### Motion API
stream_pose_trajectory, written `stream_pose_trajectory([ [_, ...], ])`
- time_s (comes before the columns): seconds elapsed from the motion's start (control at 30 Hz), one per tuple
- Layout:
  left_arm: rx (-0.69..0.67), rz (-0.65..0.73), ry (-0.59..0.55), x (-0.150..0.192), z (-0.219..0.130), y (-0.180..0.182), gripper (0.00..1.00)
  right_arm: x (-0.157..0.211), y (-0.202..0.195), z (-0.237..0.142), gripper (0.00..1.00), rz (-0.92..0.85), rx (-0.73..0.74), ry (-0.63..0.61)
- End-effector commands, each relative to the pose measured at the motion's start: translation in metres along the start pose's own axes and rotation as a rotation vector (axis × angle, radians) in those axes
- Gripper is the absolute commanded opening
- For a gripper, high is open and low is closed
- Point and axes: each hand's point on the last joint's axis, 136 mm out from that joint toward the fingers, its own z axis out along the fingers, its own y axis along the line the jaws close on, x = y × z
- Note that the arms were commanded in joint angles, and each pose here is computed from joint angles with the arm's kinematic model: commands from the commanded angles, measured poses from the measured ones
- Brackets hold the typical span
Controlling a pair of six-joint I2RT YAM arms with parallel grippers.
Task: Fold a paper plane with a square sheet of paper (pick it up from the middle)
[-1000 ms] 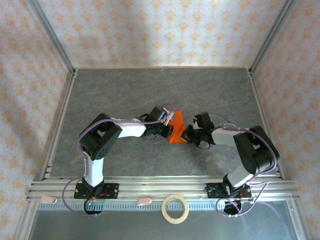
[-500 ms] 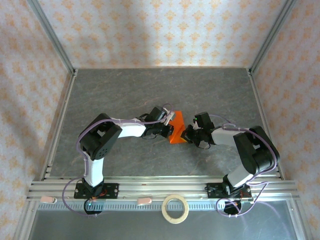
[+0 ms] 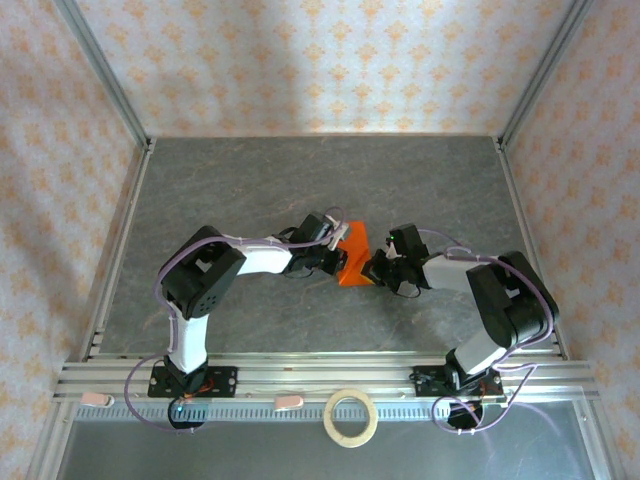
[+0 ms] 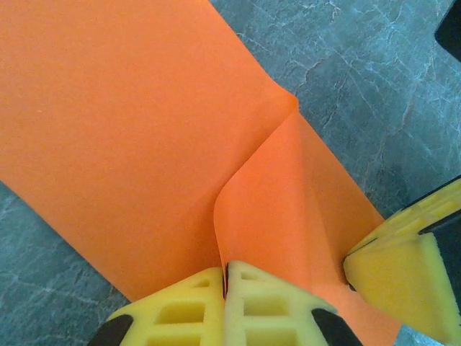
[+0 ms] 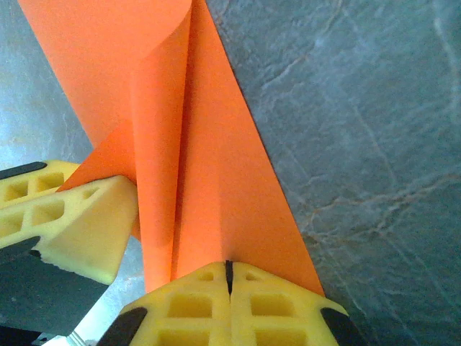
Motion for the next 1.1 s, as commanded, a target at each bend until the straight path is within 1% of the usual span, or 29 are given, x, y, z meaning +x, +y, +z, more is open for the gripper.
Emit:
stream_pose_trajectory([
  [0.0,-0.026,0.012,-0.001,0.001,0.004,0.011,0.0,0.01,-0.041,0.005,0.0,0.051,0.154,0.018],
  [0.3,-0.037,-0.008,0.022,0.015,0.004,0.016,0.0,0.003,-0.024,0.002,0.0,0.042,0.105,0.004],
  [0.43,-0.042,-0.01,0.04,0.021,0.006,0.019,0.0,0.002,-0.004,-0.001,0.0,0.031,0.026,0.003],
  [0.63,-0.041,-0.016,0.055,0.028,0.008,0.02,0.0,-0.014,0.035,-0.015,0.0,0.038,-0.109,-0.048],
  [0.73,-0.043,-0.016,0.057,0.028,0.008,0.021,0.0,-0.02,0.043,-0.017,0.0,0.068,-0.157,-0.052],
  [1.07,-0.043,-0.018,0.064,0.029,0.01,0.021,0.0,-0.032,0.063,-0.008,0.0,0.102,-0.228,-0.032],
])
